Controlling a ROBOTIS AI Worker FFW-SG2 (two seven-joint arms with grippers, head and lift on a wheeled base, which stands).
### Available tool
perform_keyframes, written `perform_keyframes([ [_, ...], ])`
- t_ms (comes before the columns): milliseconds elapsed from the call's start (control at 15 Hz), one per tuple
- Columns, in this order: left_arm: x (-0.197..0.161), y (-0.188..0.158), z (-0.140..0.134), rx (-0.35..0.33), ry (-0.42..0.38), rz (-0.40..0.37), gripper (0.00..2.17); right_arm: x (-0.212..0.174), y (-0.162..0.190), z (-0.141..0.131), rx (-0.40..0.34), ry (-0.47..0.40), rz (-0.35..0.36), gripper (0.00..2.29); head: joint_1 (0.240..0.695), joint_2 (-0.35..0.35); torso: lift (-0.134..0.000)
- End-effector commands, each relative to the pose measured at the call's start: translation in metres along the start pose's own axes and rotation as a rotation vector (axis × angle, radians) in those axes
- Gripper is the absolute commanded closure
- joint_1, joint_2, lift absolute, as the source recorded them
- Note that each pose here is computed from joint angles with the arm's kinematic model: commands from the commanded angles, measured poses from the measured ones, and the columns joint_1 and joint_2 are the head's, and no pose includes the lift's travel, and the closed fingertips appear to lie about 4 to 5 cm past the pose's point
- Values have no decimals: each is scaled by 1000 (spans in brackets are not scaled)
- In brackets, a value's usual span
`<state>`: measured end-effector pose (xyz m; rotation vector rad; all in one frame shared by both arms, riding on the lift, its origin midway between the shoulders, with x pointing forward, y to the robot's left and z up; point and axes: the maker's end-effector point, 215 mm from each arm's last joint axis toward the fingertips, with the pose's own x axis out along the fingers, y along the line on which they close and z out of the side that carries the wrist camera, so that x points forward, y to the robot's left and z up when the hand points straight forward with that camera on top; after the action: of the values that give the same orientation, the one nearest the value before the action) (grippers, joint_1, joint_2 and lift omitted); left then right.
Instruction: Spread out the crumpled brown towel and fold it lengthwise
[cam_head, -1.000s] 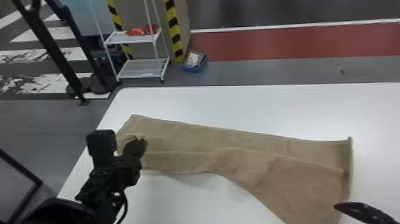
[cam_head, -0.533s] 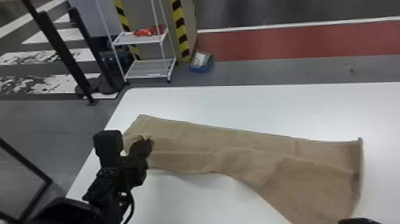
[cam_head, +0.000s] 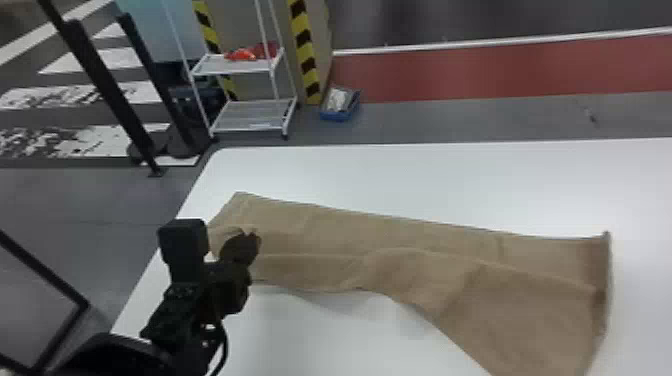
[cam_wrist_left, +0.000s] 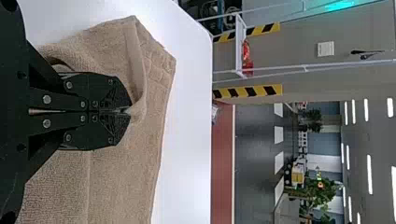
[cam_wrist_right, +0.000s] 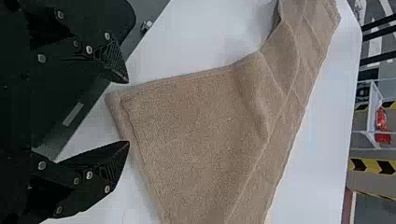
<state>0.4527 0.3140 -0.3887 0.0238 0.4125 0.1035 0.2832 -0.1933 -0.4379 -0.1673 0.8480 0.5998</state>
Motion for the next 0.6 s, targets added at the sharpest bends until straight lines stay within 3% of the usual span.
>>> perform_keyframes([
  [0,-1,2,0,-1,0,3,1362,0,-10,-2,-30,18,-54,505,695,189,-124],
  [133,-1,1,0,0,0,2,1362,0,-19,-5,-64,51,-122,505,695,178,-124],
  [267,-1,-2,1,2,-2,-1,1362,1,-17,-6,-57,56,-120,505,695,163,-124],
  [533,-3,-2,2,4,-5,-1,1362,9,5,0,-11,24,-23,508,695,175,-124],
])
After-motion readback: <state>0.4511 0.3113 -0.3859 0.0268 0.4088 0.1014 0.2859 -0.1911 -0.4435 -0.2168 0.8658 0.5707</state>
